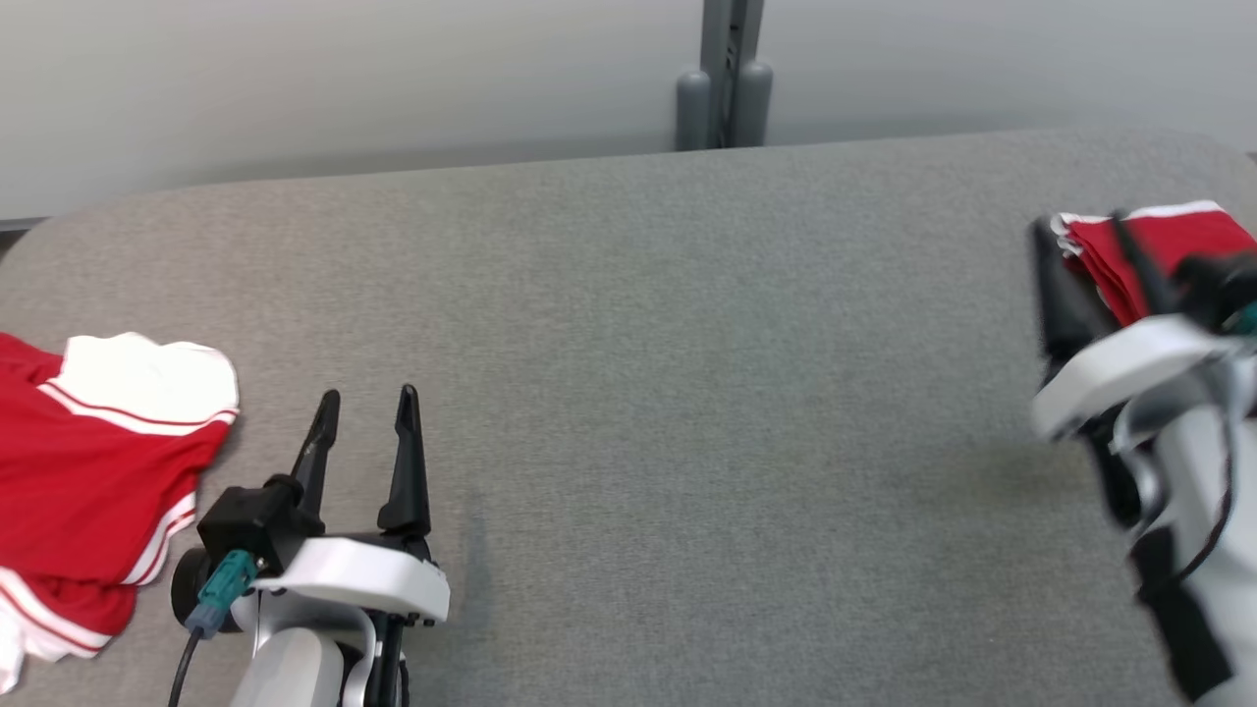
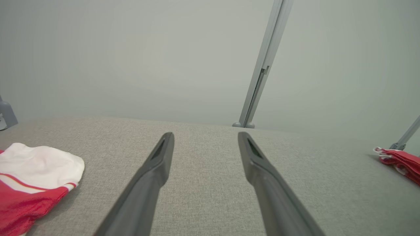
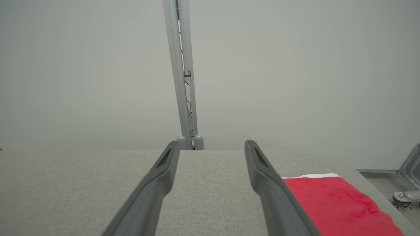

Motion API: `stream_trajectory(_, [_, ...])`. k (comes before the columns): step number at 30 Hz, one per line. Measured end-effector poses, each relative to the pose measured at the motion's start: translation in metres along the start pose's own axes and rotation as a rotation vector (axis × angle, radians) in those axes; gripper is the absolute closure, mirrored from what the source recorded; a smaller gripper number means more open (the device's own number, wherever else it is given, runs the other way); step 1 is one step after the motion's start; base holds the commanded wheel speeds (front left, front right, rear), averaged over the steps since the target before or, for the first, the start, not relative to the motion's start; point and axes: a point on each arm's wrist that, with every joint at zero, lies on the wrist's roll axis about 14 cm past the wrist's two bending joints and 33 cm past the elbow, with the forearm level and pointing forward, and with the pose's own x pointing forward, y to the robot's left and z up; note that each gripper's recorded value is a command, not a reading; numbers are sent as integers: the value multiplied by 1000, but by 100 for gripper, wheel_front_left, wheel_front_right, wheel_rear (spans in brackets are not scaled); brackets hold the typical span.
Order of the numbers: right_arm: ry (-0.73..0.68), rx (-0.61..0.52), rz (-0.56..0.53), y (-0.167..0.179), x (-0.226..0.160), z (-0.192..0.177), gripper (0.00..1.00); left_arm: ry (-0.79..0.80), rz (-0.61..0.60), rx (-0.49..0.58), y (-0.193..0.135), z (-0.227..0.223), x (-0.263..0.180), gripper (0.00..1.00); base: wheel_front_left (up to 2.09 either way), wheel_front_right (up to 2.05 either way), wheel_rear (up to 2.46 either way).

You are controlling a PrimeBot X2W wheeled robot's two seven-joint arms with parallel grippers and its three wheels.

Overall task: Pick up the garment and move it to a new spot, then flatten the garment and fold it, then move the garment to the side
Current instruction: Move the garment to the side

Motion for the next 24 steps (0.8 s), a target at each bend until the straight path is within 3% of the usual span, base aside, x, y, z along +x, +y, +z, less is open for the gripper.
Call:
stream_trajectory(5, [-41, 60, 35, 40, -20, -9, 0, -2, 31, -1, 10, 2, -15, 0, 0, 0, 0])
stream_trajectory(13, [-66, 89, -25, 46, -77, -24, 0, -1, 85, -18, 24, 1, -47, 0, 0, 0, 0])
stream_trajectory(24, [-64, 177, 31, 71, -98, -29, 0, 6, 87, -14, 19, -2, -56, 0, 0, 0, 0])
